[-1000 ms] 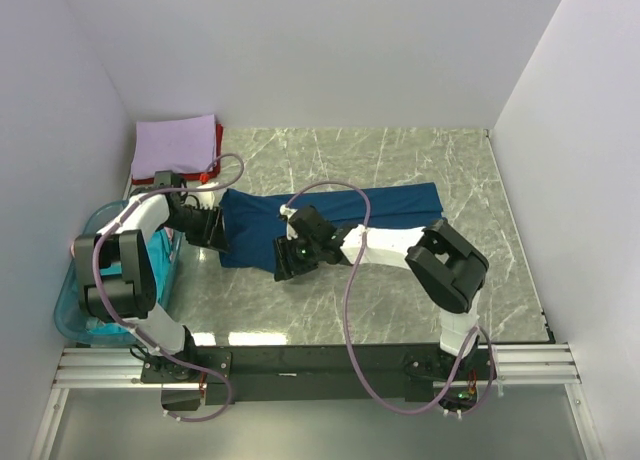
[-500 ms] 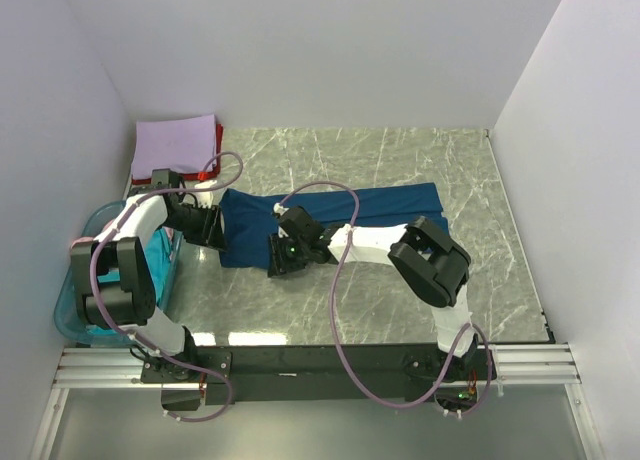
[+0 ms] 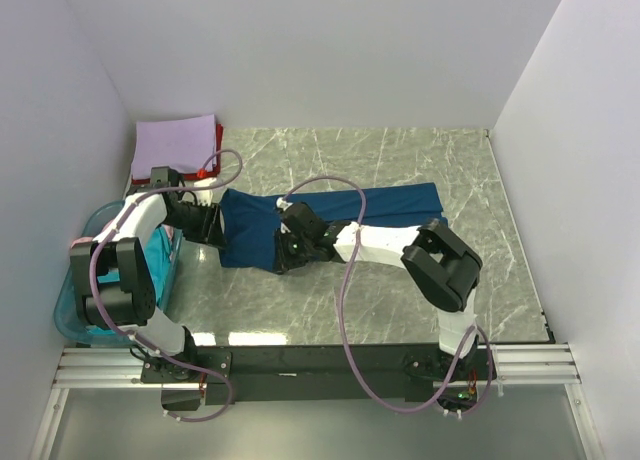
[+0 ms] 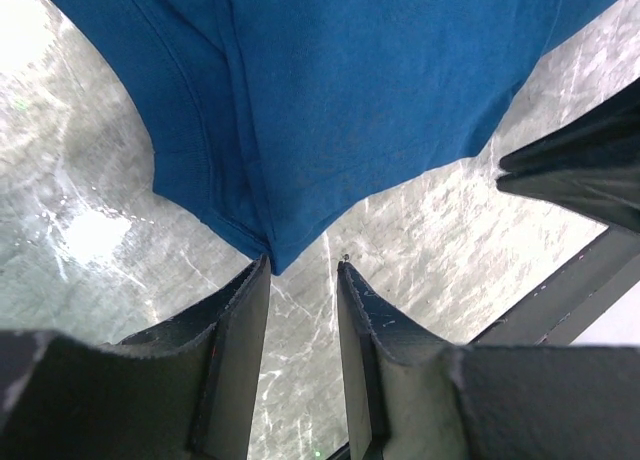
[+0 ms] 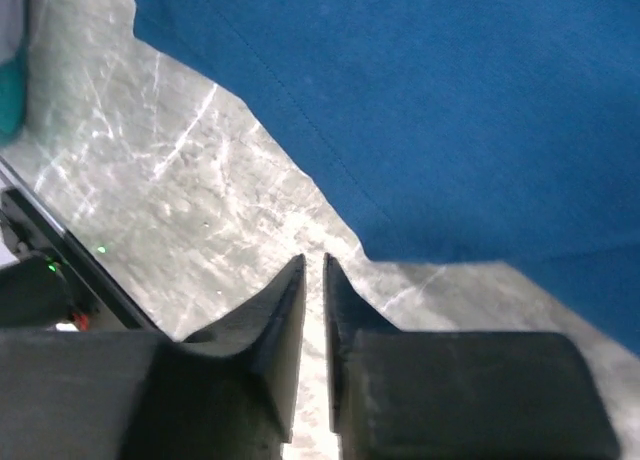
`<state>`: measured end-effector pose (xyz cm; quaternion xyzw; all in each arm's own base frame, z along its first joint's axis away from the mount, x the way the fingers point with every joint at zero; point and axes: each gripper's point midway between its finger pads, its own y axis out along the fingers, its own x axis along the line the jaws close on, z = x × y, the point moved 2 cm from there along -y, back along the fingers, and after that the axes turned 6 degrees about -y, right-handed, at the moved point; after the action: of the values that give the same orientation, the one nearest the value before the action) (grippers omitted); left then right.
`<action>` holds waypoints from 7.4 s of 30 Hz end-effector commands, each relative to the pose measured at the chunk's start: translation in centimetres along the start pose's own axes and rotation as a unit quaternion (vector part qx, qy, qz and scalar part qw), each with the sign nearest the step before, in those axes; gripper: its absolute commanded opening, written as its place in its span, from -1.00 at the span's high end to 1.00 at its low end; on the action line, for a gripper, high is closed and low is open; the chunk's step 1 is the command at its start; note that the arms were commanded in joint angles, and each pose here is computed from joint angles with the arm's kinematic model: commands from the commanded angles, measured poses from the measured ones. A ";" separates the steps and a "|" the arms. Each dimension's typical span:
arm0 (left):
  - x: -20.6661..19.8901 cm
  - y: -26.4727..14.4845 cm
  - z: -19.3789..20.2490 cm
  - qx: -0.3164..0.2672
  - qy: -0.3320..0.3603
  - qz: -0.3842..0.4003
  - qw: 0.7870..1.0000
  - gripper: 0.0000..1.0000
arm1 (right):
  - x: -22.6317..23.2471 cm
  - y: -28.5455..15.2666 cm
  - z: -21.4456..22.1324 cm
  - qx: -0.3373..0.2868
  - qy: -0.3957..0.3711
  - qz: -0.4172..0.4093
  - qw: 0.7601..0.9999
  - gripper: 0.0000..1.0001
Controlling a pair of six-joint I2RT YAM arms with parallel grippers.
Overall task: Fold and stack the t-shirts
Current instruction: Fold the tshirt
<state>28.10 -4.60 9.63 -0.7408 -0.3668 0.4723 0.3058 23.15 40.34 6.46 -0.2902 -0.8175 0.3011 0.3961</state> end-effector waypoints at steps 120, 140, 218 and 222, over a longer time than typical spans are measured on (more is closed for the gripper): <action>-1.4 4.5 -15.5 -0.052 -0.063 0.087 0.993 0.99 | -10.3 -2.0 -12.8 -0.078 0.219 -0.117 0.966 1.00; -1.1 3.6 -11.7 -0.007 -0.076 0.068 0.995 0.99 | -9.8 -3.3 -11.4 -0.057 0.230 -0.129 0.963 1.00; 4.6 5.4 -16.4 -0.087 -0.128 -0.042 0.987 -0.06 | -40.5 -20.5 -13.3 0.089 -0.222 0.289 0.927 -0.21; 4.8 5.7 -16.1 -0.083 -0.133 -0.043 0.987 -0.08 | -40.7 -19.7 -13.4 0.092 -0.238 0.283 0.924 -0.24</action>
<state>45.04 -5.19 7.73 -0.6685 -0.4770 0.5247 0.2244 48.58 1.37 7.20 -0.3941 -0.7239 0.5439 0.1575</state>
